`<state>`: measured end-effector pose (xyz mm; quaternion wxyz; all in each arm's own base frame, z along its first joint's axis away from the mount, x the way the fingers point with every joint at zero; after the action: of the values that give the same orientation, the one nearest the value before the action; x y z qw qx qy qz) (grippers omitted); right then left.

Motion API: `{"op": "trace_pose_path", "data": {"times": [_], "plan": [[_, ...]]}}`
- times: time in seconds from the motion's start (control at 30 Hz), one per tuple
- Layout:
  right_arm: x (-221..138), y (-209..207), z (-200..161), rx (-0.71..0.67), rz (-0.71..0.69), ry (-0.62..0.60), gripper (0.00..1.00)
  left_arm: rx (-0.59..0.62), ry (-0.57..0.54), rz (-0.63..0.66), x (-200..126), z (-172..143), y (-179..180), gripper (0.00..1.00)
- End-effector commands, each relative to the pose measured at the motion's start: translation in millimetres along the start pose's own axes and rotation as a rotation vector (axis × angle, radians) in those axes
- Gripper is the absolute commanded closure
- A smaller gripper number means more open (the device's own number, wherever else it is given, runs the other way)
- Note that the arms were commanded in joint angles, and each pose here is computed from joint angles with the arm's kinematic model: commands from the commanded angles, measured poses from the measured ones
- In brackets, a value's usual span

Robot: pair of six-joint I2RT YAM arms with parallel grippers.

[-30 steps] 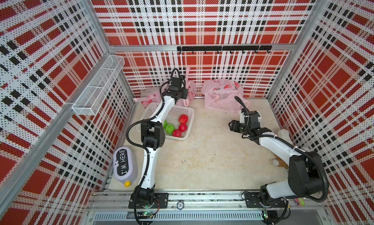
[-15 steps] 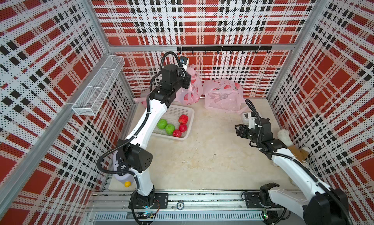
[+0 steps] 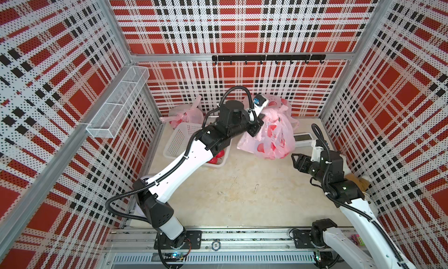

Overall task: Untie the knot of a plastic bag & take out the apple
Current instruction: Place the plastic bag at the center of the board, then untie the plastic bag at the center of the board.

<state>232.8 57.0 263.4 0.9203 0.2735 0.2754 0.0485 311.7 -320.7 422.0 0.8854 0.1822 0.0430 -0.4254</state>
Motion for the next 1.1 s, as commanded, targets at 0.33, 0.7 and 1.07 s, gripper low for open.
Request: {"op": "trace_pose_path", "data": {"times": [0.33, 0.7, 1.07], "plan": [[3, -18, -30, 0.007, -0.061, 0.139, 0.30, -0.299, 0.169, -0.115, 4, -128, -39, 0.37], [21, -19, -29, -0.079, -0.113, 0.222, 0.30, -0.298, 0.163, -0.387, 39, -117, -94, 0.35], [50, -19, -31, -0.116, -0.122, 0.294, 0.24, -0.307, 0.352, -0.479, 73, -158, -143, 0.48]]}}
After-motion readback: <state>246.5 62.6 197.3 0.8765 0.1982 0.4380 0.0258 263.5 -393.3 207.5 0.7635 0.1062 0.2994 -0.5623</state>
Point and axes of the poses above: each gripper's point midway between its finger pads, its own x axis out along the fingers, its own y axis along the line the jaws close on, z = x × y, the point moved 6 cm from there along -x, back along the fingers, and after that the axes turned 9 degrees about x, right-handed, at the moved point
